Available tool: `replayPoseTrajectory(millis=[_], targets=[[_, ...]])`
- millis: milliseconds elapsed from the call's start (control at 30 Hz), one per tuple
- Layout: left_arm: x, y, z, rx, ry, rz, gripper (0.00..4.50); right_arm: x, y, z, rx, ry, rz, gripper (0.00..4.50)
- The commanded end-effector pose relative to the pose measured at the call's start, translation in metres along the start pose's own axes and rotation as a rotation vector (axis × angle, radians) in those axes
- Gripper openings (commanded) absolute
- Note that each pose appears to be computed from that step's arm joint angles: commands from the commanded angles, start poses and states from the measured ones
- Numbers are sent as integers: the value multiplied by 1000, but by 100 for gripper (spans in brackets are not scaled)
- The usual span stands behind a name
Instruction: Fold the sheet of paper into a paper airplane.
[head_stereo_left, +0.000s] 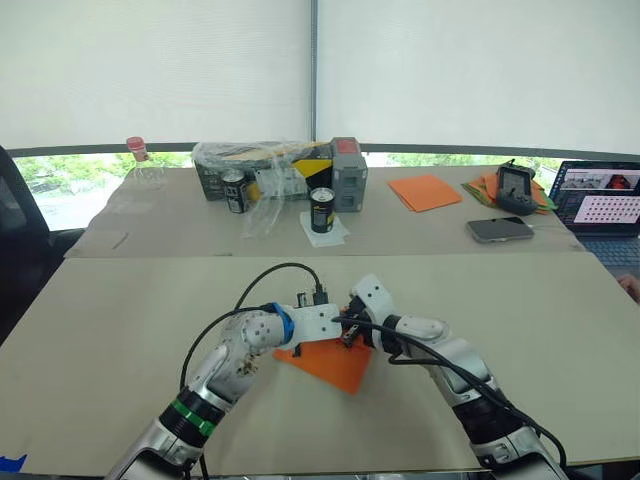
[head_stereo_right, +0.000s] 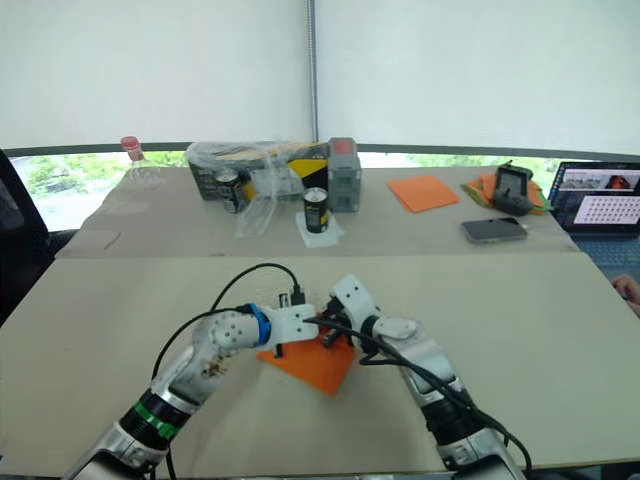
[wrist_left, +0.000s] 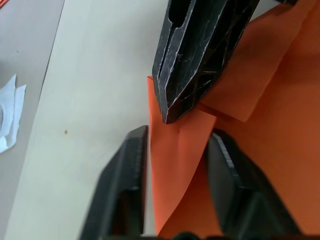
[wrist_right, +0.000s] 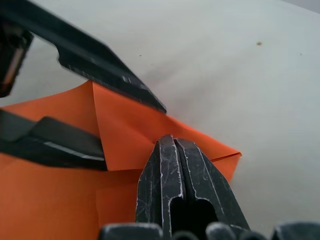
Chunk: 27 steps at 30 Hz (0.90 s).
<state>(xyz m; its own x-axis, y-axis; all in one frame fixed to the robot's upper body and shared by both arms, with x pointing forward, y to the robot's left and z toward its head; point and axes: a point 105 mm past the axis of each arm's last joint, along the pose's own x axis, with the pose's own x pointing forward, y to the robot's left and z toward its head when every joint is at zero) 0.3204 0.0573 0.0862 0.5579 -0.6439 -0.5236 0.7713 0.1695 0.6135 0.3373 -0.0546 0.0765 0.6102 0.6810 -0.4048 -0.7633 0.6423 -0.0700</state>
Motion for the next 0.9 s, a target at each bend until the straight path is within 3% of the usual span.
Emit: replayPoseTrajectory(millis=[33,67,200,400,533,733,767,900], targets=[[-19,-16,-8,-131,0,-116,318,3,4,-23,33,92,20,0],[-27,-15,-8,-162,-10,-126,345,3,4,-24,32,93,21,0],[-59,3,-3,-359,-111,-86,345,5,6,-25,31,99,34,0],[-65,29,-21,-548,-145,60,345,7,10,-25,36,94,41,0],[-46,39,-22,-697,-202,118,227,8,14,-28,51,90,36,0],[-18,38,-17,-743,-225,120,24,8,16,-30,63,89,17,0],[-15,38,-19,-752,-222,125,3,8,16,-31,64,89,13,0],[-5,31,-23,-792,-214,117,3,6,15,-31,75,86,-5,0]])
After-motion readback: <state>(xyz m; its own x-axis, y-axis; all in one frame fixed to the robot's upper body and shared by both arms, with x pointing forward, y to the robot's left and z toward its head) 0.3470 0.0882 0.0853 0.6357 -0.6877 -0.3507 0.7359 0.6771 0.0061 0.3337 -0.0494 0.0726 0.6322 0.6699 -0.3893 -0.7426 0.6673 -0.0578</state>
